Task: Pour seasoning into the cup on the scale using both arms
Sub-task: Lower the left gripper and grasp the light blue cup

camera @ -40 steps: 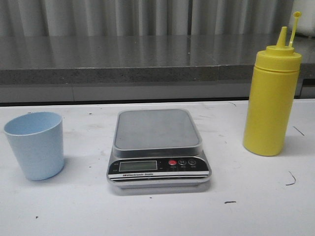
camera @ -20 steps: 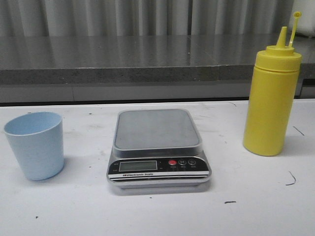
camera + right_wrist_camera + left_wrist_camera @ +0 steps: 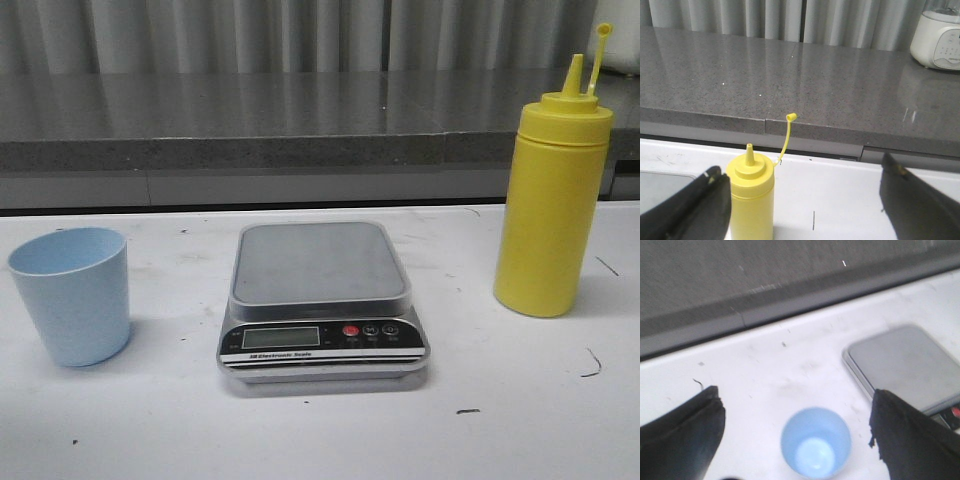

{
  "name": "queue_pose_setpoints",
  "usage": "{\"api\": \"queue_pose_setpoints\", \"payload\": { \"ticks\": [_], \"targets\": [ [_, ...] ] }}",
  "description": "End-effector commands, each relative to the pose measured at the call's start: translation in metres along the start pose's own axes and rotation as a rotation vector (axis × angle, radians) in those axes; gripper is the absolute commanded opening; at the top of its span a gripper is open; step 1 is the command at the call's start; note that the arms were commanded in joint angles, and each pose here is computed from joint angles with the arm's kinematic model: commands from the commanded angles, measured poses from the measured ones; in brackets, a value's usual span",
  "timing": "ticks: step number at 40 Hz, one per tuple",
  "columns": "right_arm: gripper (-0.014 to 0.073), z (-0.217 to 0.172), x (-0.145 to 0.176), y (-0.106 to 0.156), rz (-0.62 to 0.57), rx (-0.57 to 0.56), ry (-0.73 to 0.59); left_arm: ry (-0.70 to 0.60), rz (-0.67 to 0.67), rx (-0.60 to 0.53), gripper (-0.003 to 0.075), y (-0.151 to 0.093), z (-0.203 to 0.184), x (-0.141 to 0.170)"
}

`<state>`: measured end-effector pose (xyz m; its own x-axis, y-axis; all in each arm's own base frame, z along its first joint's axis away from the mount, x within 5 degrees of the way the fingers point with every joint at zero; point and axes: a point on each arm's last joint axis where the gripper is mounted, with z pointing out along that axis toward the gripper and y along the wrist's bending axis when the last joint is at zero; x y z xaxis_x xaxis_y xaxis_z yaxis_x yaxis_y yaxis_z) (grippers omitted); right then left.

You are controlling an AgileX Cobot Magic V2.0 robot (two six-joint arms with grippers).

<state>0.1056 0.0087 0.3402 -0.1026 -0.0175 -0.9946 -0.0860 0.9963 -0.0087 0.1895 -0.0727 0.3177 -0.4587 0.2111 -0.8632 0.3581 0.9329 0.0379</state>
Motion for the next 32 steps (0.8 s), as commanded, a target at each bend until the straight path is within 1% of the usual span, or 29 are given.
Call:
{"api": "queue_pose_setpoints", "payload": {
  "ticks": [1,6,11,14,19,26,29,31,32],
  "targets": [
    [0.0622,-0.002,-0.019,-0.001,-0.001,0.009,-0.102,0.051,0.026,0.069,0.0565,-0.018,0.018,-0.014],
    [0.0622,-0.002,-0.018,-0.001,-0.001,0.008,-0.102,0.213,0.074,0.115,0.0565,-0.037,0.047,-0.013],
    [0.0622,-0.002,-0.018,-0.001,-0.001,0.008,-0.102,0.347,0.094,0.116,0.0565,-0.045,0.075,-0.012],
    [0.0622,-0.002,-0.018,-0.001,-0.001,0.008,-0.102,0.405,0.099,0.112,0.0565,-0.048,0.091,-0.01],
    [0.0622,-0.002,-0.018,-0.001,-0.001,0.008,-0.102,0.464,0.103,0.108,0.0565,-0.051,0.113,-0.004],
    [0.0622,-0.002,-0.018,-0.001,-0.001,0.008,-0.102,0.567,0.116,0.102,0.0563,-0.053,0.137,0.015],
    [0.0622,-0.002,-0.018,-0.001,-0.001,0.008,-0.102,0.589,0.128,0.097,0.052,-0.053,0.141,0.02],
    [0.0622,-0.002,-0.018,-0.001,-0.001,0.008,-0.102,0.598,0.129,0.097,0.0456,-0.053,0.143,0.021],
    [0.0622,-0.002,-0.018,-0.001,-0.001,0.008,-0.102,0.599,0.129,0.097,0.041,-0.053,0.143,0.021]
  ]
}}
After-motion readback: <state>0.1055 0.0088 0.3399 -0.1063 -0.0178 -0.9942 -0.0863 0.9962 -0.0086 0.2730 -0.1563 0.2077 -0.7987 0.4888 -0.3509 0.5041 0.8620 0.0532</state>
